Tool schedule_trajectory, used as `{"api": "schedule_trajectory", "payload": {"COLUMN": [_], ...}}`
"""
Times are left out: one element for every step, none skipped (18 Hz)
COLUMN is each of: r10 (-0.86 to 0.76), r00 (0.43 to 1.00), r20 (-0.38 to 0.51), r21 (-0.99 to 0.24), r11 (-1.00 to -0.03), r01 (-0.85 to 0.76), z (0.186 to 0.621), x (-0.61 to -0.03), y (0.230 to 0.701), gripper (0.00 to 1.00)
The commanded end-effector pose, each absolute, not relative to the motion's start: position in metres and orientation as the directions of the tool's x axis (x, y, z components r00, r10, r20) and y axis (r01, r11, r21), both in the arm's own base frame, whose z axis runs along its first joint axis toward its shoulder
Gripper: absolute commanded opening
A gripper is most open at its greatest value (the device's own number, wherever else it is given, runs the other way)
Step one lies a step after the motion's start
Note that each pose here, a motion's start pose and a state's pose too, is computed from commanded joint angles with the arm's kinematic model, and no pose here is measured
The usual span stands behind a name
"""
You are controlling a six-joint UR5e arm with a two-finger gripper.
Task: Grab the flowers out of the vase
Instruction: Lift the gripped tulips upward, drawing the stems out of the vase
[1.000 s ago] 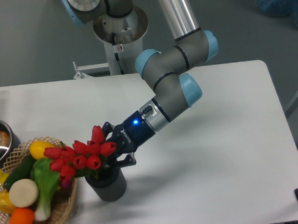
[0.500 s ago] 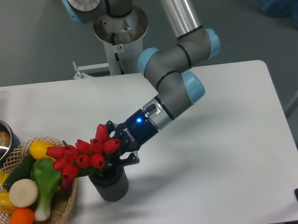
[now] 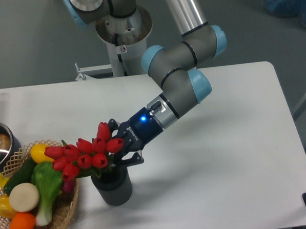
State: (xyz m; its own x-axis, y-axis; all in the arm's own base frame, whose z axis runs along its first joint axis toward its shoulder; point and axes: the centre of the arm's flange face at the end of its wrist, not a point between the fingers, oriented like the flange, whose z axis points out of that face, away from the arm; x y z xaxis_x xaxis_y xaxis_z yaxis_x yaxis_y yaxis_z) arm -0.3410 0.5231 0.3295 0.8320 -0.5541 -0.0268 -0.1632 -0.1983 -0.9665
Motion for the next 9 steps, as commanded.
{"api": "schedule_trajectory", "payload": {"r10": [-0.549,-0.549,-0.549,-0.547,-0.543,-0.542,-0.542,-0.538,-0.535], "r00": [0.835,0.835,0.835,0.836,0.839,0.840,0.839,0.841,0.844], "r20": [-0.034,-0.034,-0.038,-0.034,-0.029,-0.034,-0.038,-0.045,-0.041], "r21": [-0.969,-0.972,-0.975,-0.976,-0.977,-0.977,-0.978,-0.980,-0.981], "r11": [-0.188,-0.176,-0.162,-0.161,-0.164,-0.160,-0.154,-0.138,-0.139], "r01": [-0.163,-0.155,-0.151,-0.144,-0.140,-0.143,-0.144,-0.141,-0.136], "z": [0.336,0.338,0.343,0.345,0.346,0.348,0.352,0.359,0.362], "x": [-0.343,-0.342,-0.342,-0.342,-0.343,-0.344,-0.344,-0.345,-0.345], "y": [0.520,0.519,0.518,0.517,0.516,0.516,0.515,0.512,0.511], "gripper": [0.33,0.33,0.34,0.34,0.34,0.34,0.34,0.34,0.33]}}
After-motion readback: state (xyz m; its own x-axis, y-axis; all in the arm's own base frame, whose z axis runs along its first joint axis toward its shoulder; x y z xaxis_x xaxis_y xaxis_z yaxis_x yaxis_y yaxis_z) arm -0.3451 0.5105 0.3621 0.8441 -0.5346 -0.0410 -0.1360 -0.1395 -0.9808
